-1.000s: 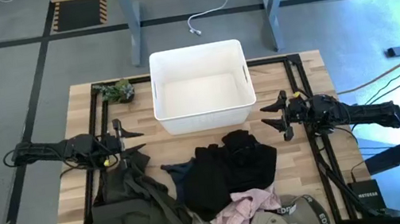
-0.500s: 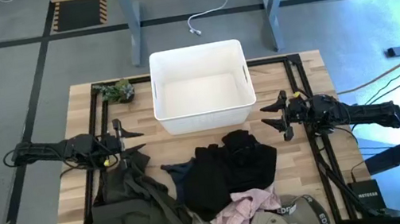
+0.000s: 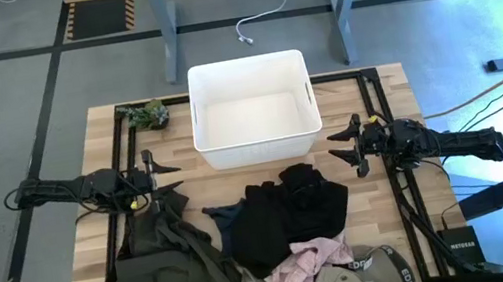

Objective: Sort clothes

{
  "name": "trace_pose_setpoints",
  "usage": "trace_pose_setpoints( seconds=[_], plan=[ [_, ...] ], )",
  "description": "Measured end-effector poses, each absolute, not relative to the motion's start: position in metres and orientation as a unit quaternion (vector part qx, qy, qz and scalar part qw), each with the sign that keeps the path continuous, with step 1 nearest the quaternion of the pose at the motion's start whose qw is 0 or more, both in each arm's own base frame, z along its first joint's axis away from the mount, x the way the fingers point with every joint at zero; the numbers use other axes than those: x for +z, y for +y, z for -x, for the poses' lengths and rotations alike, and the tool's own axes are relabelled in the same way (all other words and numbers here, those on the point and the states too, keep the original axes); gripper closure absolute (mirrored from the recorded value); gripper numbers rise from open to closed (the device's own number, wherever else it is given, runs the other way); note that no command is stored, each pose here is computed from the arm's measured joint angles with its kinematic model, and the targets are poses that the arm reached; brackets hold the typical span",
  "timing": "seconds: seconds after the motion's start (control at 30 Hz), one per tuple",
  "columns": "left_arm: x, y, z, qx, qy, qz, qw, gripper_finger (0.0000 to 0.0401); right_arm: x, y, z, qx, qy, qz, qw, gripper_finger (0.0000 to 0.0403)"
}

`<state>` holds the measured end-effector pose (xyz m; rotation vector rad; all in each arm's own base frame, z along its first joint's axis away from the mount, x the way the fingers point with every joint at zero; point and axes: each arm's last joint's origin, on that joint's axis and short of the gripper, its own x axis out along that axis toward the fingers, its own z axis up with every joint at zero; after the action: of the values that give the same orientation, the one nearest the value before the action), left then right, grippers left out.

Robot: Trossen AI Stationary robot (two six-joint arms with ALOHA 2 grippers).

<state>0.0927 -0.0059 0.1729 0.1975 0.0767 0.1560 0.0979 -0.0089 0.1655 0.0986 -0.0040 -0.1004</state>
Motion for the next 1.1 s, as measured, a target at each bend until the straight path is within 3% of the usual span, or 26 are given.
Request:
trace_pose_setpoints(
  seconds=[0.13, 0.27, 0.37, 0.5, 0.7, 0.83, 1.1],
  plan=[
    [0.173, -0.006, -0.093, 0.077, 0.039, -0.111, 0.990, 0.0237, 0.166, -0.009, -0.098, -0.050, -0.002, -0.049, 0.998, 0.0181],
    [0.175, -0.006, -0.093, 0.076, 0.033, -0.217, 0.973, 0.0237, 0.166, -0.009, -0.098, -0.050, -0.002, -0.049, 0.998, 0.0181],
    [0.176, -0.006, -0.093, 0.077, 0.029, -0.241, 0.967, 0.0237, 0.166, -0.009, -0.098, -0.050, -0.002, -0.049, 0.998, 0.0181],
    [0.180, -0.006, -0.093, 0.080, 0.007, -0.166, 0.983, 0.0237, 0.166, -0.009, -0.098, -0.050, -0.002, -0.049, 0.998, 0.0181],
    [0.206, -0.005, -0.089, 0.090, -0.135, -0.046, 0.986, 0.0237, 0.166, -0.009, -0.098, -0.050, -0.002, -0.052, 0.997, 0.0181],
    [0.218, -0.004, -0.084, 0.083, -0.204, 0.024, 0.975, 0.0237, 0.166, -0.009, -0.098, -0.046, -0.007, -0.152, 0.987, 0.0181],
    [0.226, -0.001, -0.080, 0.131, -0.241, 0.018, 0.961, 0.0237, 0.174, -0.009, -0.098, -0.043, -0.050, -0.196, 0.978, 0.0181]
  ],
)
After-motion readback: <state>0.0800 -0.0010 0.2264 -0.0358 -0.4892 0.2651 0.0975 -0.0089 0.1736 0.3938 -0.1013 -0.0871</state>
